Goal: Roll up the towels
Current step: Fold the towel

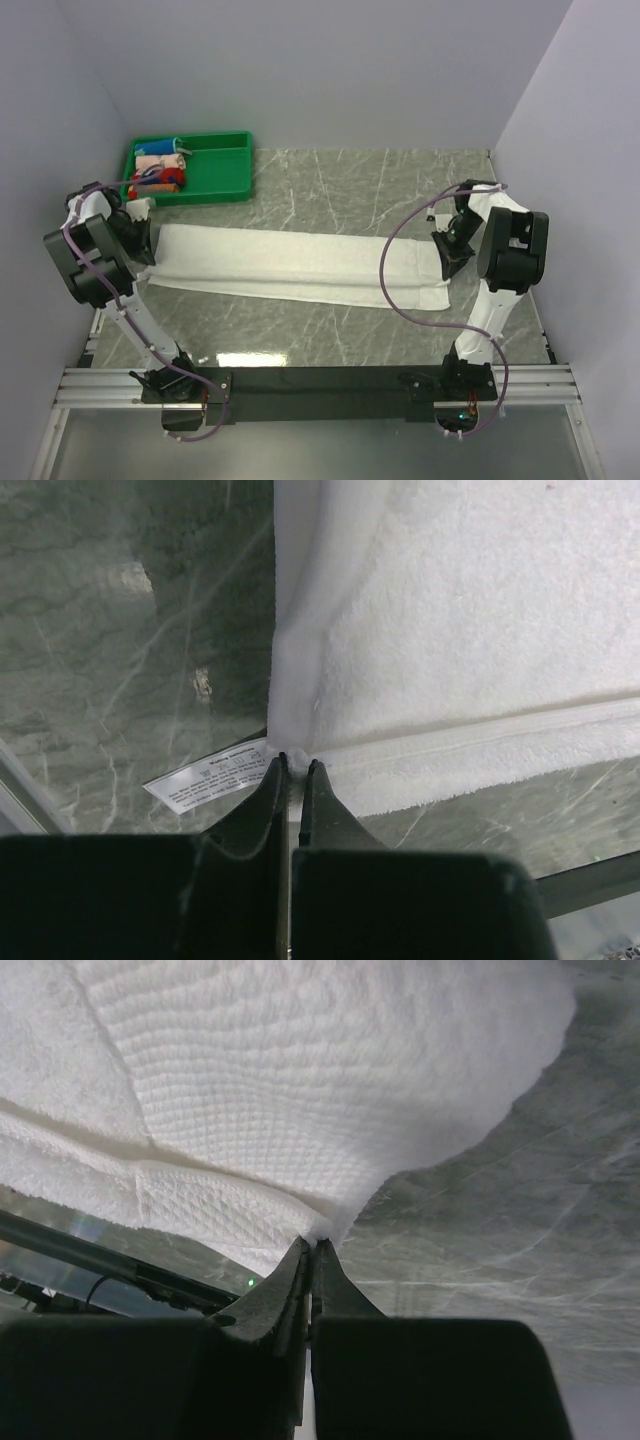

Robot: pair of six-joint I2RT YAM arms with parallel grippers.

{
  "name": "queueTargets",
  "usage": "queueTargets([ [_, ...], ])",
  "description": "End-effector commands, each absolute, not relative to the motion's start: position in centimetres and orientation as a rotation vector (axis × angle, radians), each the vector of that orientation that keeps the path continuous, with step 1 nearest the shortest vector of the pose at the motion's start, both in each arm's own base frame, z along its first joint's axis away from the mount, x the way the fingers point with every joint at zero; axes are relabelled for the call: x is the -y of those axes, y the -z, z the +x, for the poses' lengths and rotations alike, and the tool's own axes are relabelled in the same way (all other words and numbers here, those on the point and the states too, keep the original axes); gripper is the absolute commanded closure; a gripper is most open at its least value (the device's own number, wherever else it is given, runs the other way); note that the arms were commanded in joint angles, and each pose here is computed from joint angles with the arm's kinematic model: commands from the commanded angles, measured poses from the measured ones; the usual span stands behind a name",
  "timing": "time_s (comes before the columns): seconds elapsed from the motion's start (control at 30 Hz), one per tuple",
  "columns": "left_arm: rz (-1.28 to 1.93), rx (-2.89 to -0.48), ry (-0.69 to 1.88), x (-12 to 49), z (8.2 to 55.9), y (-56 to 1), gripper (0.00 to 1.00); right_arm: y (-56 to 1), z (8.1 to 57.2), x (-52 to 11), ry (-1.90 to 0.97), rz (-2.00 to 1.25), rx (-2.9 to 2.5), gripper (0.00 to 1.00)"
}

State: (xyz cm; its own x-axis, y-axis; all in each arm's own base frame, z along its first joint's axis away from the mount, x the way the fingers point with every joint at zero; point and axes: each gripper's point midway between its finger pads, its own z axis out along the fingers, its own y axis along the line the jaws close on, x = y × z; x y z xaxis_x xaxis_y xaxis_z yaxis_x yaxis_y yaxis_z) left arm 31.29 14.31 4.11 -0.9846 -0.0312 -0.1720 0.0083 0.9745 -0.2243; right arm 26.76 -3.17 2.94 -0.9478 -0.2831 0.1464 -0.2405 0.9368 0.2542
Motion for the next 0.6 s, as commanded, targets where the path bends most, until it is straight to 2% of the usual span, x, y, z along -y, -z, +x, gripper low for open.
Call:
queueTargets([
  [0.0, -0.015, -2.880, 0.242, -16.1, 33.6, -5.2, 1.00, -3.5, 27.8, 4.9, 0.226, 0.427, 2.963, 1.00],
  [0.17, -0.011, -2.732, 0.256, -16.7, 38.4, -10.5, 1.00, -6.4, 31.8, 5.5, 0.206, 0.447, 3.086, 1.00],
  [0.33, -0.003, -2.451, 0.276, -16.8, 45.1, -18.6, 1.00, -10.3, 36.9, 6.2, 0.195, 0.440, 3.228, 1.00],
  [0.47, 0.031, -2.294, 0.264, -16.4, 47.9, -22.5, 1.00, -12.3, 39.1, 6.3, 0.202, 0.438, 3.308, 1.00],
  [0.57, 0.053, -2.236, 0.302, -15.4, 48.1, -23.5, 1.00, -12.5, 39.1, 6.1, 0.225, 0.441, 3.314, 1.00],
])
